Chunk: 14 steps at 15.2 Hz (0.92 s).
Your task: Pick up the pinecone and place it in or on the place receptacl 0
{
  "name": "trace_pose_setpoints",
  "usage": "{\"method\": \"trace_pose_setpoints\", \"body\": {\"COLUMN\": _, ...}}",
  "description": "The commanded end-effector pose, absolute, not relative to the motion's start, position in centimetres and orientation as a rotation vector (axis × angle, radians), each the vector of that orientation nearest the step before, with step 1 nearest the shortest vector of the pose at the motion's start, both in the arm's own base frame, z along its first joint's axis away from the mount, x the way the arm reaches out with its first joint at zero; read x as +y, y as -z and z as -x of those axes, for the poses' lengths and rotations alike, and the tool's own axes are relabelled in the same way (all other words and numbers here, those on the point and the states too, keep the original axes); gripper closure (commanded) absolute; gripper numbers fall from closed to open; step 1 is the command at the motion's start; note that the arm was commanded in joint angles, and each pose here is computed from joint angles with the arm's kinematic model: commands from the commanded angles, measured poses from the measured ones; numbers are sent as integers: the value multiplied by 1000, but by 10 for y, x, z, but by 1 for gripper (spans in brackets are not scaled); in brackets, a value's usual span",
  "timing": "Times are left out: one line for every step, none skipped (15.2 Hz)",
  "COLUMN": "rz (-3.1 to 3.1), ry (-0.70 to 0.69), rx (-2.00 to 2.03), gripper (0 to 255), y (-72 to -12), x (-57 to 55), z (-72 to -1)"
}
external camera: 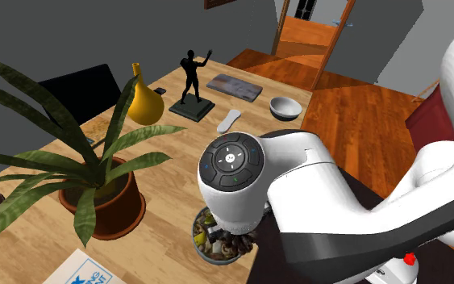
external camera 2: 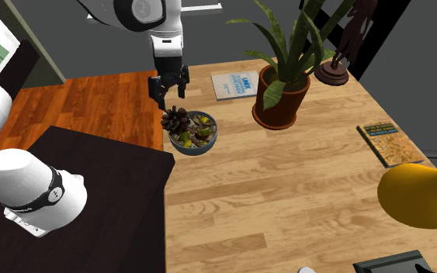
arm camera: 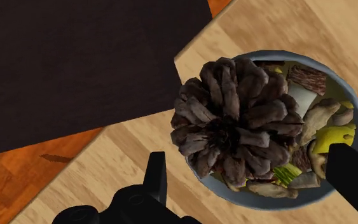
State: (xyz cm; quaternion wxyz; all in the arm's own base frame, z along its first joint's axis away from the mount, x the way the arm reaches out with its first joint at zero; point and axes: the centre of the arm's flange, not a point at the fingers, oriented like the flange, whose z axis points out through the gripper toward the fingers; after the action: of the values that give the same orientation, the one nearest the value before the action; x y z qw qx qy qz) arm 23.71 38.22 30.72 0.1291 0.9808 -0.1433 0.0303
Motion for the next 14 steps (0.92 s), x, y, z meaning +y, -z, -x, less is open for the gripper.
{"method": "trace_pose_setpoints", "body": {"rz": -2846, "ry": -98, "rx": -505, "gripper": 0, "y": -308, "x": 384, "z": -227}}
{"method": "trace_pose_setpoints", "body": {"rz": -2846, "ry": -98, "rx": -505, "gripper": 0, "y": -303, "x": 383, "z": -227}}
{"method": "trace_pose_setpoints", "body": {"rz": -2846, "ry": -98, "rx": -505, "gripper": 0, "y": -298, "x": 382, "z": -228}}
{"method": "trace_pose_setpoints", "body": {"rz": -2846, "ry": -98, "rx": -505, "gripper": 0, "y": -293, "x": 380, "z": -228}}
{"method": "trace_pose_setpoints", "body": {"rz": -2846, "ry": -98, "rx": -505, "gripper": 0, "y": -288, "x": 379, "z": -228}}
{"method": "trace_pose_setpoints", "body": {"rz": -2846, "ry": -98, "rx": -505, "gripper": 0, "y": -283, "x": 378, "z": -228}}
{"method": "trace_pose_setpoints", "body": {"rz": -2846, "ry": -98, "rx": -505, "gripper": 0, "y": -277, "x": 376, "z": -228}}
{"method": "trace_pose_setpoints", "body": {"rz": -2846, "ry": -98, "rx": -505, "gripper": 0, "y": -274, "x": 376, "z": -228}}
{"method": "trace_pose_setpoints", "body": {"rz": -2846, "ry": -98, "rx": -505, "gripper": 0, "y": -274, "x": 376, "z": -228}}
{"method": "trace_pose_setpoints", "body": {"rz": -2846, "ry": -98, "rx": -505, "gripper": 0, "y": -274, "x": 376, "z": -228}}
{"method": "trace_pose_setpoints", "body": {"rz": -2846, "ry": -98, "rx": -505, "gripper": 0, "y": -274, "x": 376, "z": -228}}
{"method": "trace_pose_setpoints", "body": {"rz": -2846, "ry": -98, "rx": -505, "gripper": 0, "y": -274, "x": 376, "z": -228}}
{"method": "trace_pose_setpoints", "body": {"rz": -2846, "ry": -98, "rx": -505, "gripper": 0, "y": -274, "x": 376, "z": -228}}
{"method": "trace_pose_setpoints", "body": {"rz": -2846, "ry": -98, "rx": -505, "gripper": 0, "y": -274, "x": 376, "z": -228}}
